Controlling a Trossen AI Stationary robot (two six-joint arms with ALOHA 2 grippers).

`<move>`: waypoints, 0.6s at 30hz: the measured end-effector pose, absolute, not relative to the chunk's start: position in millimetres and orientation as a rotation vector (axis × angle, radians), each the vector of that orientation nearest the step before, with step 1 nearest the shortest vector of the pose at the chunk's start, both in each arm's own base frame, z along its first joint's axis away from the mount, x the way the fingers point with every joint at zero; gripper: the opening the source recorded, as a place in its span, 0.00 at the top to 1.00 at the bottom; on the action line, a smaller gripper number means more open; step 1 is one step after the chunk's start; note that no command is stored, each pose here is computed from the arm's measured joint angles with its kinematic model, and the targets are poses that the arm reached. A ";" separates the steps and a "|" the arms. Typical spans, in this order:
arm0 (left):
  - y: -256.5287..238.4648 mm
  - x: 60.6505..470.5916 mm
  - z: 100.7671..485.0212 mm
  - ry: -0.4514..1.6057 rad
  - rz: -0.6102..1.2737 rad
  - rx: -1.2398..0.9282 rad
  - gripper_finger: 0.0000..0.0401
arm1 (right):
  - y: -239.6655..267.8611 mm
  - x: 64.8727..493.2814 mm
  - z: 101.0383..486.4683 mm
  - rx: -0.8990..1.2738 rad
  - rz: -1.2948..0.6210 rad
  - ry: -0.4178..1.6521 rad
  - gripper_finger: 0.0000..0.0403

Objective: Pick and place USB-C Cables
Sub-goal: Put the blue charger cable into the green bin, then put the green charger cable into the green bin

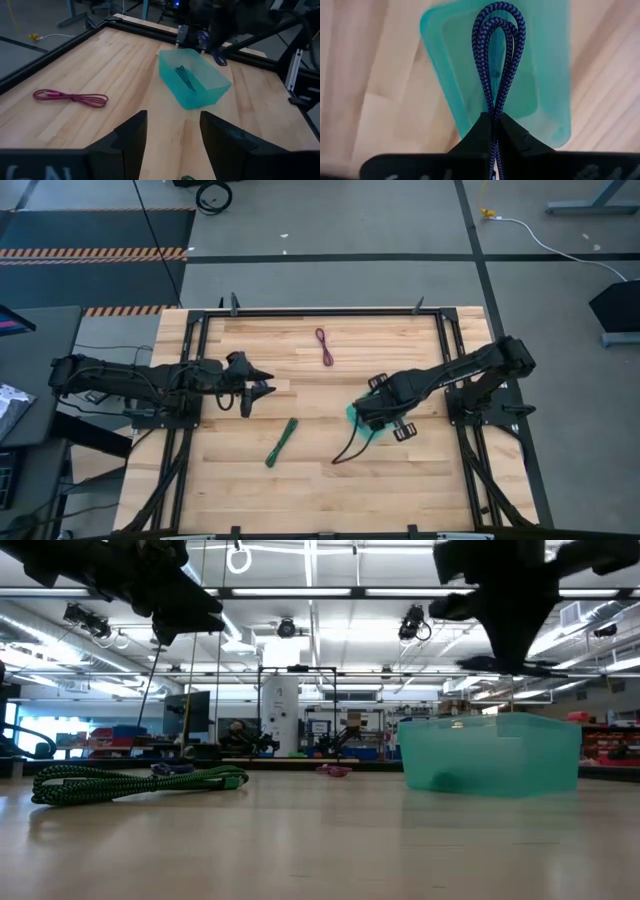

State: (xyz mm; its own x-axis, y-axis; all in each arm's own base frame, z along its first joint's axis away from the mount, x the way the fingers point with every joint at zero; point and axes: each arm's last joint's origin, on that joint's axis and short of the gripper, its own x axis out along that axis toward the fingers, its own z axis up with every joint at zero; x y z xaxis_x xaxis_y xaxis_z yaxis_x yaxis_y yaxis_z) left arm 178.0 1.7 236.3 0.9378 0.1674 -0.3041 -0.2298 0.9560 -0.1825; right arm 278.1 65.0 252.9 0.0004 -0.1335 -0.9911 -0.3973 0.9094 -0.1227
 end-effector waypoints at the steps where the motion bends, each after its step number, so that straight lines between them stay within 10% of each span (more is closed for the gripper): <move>1: 1.4 178.0 236.2 0.292 0.203 -0.218 0.53 | 64.4 276.4 249.4 -0.441 0.222 1.585 0.96; 18: -2.4 177.8 235.7 0.298 0.184 -0.219 0.53 | 63.2 284.5 242.1 -0.442 0.122 1.496 0.68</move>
